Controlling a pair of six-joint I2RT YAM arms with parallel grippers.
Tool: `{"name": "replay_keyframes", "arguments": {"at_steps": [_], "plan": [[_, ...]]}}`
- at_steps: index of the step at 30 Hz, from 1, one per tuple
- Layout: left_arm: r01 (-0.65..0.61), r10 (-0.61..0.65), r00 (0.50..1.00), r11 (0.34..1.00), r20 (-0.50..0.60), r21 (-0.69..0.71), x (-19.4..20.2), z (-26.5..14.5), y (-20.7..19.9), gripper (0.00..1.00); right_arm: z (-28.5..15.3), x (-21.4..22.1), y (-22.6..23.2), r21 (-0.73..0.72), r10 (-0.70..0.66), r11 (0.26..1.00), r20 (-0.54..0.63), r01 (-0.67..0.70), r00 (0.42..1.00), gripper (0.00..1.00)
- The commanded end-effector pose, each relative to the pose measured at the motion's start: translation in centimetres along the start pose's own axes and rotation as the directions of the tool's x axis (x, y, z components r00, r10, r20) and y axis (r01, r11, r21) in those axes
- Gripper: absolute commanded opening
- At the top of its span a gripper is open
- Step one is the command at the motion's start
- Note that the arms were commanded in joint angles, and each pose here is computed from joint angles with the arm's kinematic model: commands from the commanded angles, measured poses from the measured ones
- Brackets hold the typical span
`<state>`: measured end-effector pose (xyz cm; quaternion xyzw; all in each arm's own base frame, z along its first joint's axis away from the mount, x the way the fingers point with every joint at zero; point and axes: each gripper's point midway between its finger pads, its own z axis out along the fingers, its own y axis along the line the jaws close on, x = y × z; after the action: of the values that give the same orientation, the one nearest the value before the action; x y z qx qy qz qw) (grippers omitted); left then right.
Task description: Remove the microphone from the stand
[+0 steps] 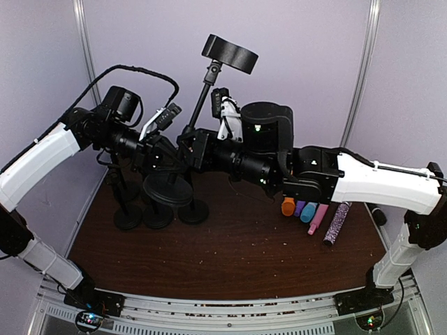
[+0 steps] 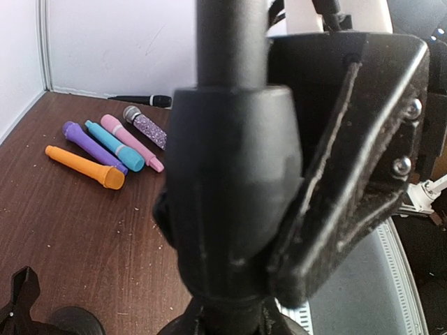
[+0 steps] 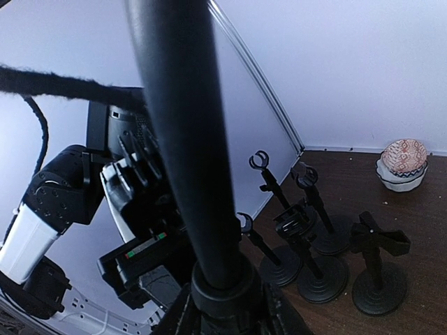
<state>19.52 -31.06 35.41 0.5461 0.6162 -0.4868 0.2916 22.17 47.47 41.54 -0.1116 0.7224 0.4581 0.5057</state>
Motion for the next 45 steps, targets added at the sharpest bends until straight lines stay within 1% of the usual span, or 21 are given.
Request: {"name": "replay_keyframes", "arguments": {"at_steps": [1, 6, 7, 15, 17, 20, 22, 24, 25, 27, 30, 33, 34, 37, 39, 40, 41, 42, 43, 44, 45], "plan": [[-0.121, 0.120, 0.991, 0.993, 0.056, 0.010, -1.6, -1.0, -1.6, 0.00, 0.4, -1.4, 0.7, -0.014, 0.034, 0.999, 0.044, -0.033, 0.998, 0.34], [-0.122, 0.122, 0.991, 0.992, 0.053, 0.007, -1.4, -1.0, -1.6, 0.00, 0.6, -1.4, 0.6, -0.014, 0.047, 0.999, 0.046, -0.047, 0.998, 0.37], [-0.122, 0.122, 0.991, 0.992, 0.052, 0.007, -1.3, -1.0, -1.6, 0.00, 0.6, -1.5, 0.6, -0.014, 0.050, 0.999, 0.048, -0.050, 0.998, 0.35], [-0.123, 0.122, 0.991, 0.992, 0.048, 0.008, -1.0, -1.0, -1.8, 0.00, 0.4, -2.2, 0.9, -0.039, 0.069, 0.997, 0.064, -0.066, 0.996, 0.06], [-0.120, 0.119, 0.991, 0.993, 0.054, 0.022, -1.1, -1.1, -2.1, 0.00, 0.2, -2.4, 1.7, -0.102, 0.080, 0.992, 0.070, -0.072, 0.994, 0.00], [-0.109, 0.103, 0.991, 0.991, 0.081, 0.080, -1.6, -1.1, -3.1, 0.00, -0.5, -2.8, 3.6, -0.262, 0.100, 0.962, 0.078, -0.076, 0.992, 0.00], [-0.098, 0.084, 0.991, 0.985, 0.106, 0.140, -2.1, -1.3, -4.1, 0.00, -2.1, -3.9, 5.9, -0.437, 0.134, 0.896, 0.108, -0.074, 0.985, 0.00], [-0.085, 0.051, 0.988, 0.966, 0.143, 0.246, -2.8, -1.7, -5.8, 0.00, -4.3, -4.4, 8.2, -0.603, 0.147, 0.796, 0.115, -0.048, 0.982, 0.00], [-0.082, 0.037, 0.987, 0.953, 0.157, 0.291, -3.1, -2.0, -6.7, 0.00, -5.1, -4.5, 8.9, -0.650, 0.146, 0.759, 0.112, -0.039, 0.983, 0.00], [-0.086, 0.027, 0.984, 0.936, 0.174, 0.340, -3.8, -2.4, -7.6, 0.00, -6.2, -4.6, 10.0, -0.713, 0.132, 0.701, 0.104, -0.019, 0.986, 0.00], [-0.085, 0.011, 0.982, 0.916, 0.187, 0.391, -4.1, -2.8, -8.5, 0.00, -8.2, -4.9, 11.5, -0.808, 0.125, 0.589, 0.087, -0.003, 0.988, 0.00], [-0.075, -0.007, 0.982, 0.901, 0.188, 0.427, -4.1, -2.9, -9.1, 0.00, -9.8, -5.3, 12.5, -0.868, 0.132, 0.497, 0.072, -0.003, 0.989, 0.00], [-0.073, -0.012, 0.982, 0.897, 0.188, 0.435, -4.0, -3.0, -9.3, 0.00, -10.7, -5.6, 13.0, -0.895, 0.136, 0.446, 0.069, 0.001, 0.988, 0.00], [-0.075, -0.018, 0.981, 0.884, 0.194, 0.461, -4.2, -3.2, -9.8, 0.00, -11.9, -5.4, 14.5, -0.950, 0.115, 0.309, -0.004, -0.039, 0.993, 0.00], [-0.079, -0.015, 0.981, 0.884, 0.196, 0.462, -4.3, -3.2, -9.8, 0.00, -12.5, -5.0, 15.2, -0.969, 0.093, 0.237, -0.051, -0.072, 0.994, 0.00], [-0.080, -0.014, 0.980, 0.883, 0.197, 0.462, -4.3, -3.2, -9.8, 0.00, -12.5, -5.0, 15.3, -0.972, 0.091, 0.220, -0.068, -0.086, 0.994, 0.00], [-0.082, -0.012, 0.980, 0.883, 0.198, 0.462, -4.3, -3.2, -9.8, 0.00, -12.4, -4.9, 15.2, -0.972, 0.090, 0.215, -0.079, -0.097, 0.993, 0.03], [-0.085, -0.010, 0.980, 0.884, 0.199, 0.459, -4.3, -3.2, -9.8, 0.00, -11.9, -4.8, 14.9, -0.967, 0.094, 0.233, -0.085, -0.105, 0.992, 0.06], [-0.086, -0.007, 0.980, 0.886, 0.199, 0.456, -4.3, -3.2, -9.7, 0.00, -11.0, -4.5, 14.2, -0.954, 0.104, 0.275, -0.094, -0.119, 0.990, 0.10], [-0.090, -0.002, 0.980, 0.887, 0.200, 0.452, -4.4, -3.2, -9.7, 0.00, -9.9, -4.1, 13.4, -0.933, 0.106, 0.338, -0.092, -0.123, 0.990, 0.16], [-0.096, 0.006, 0.980, 0.892, 0.201, 0.442, -4.5, -3.2, -9.6, 0.00, -8.9, -4.4, 12.4, -0.899, 0.115, 0.423, -0.068, -0.111, 0.991, 0.36]]}}
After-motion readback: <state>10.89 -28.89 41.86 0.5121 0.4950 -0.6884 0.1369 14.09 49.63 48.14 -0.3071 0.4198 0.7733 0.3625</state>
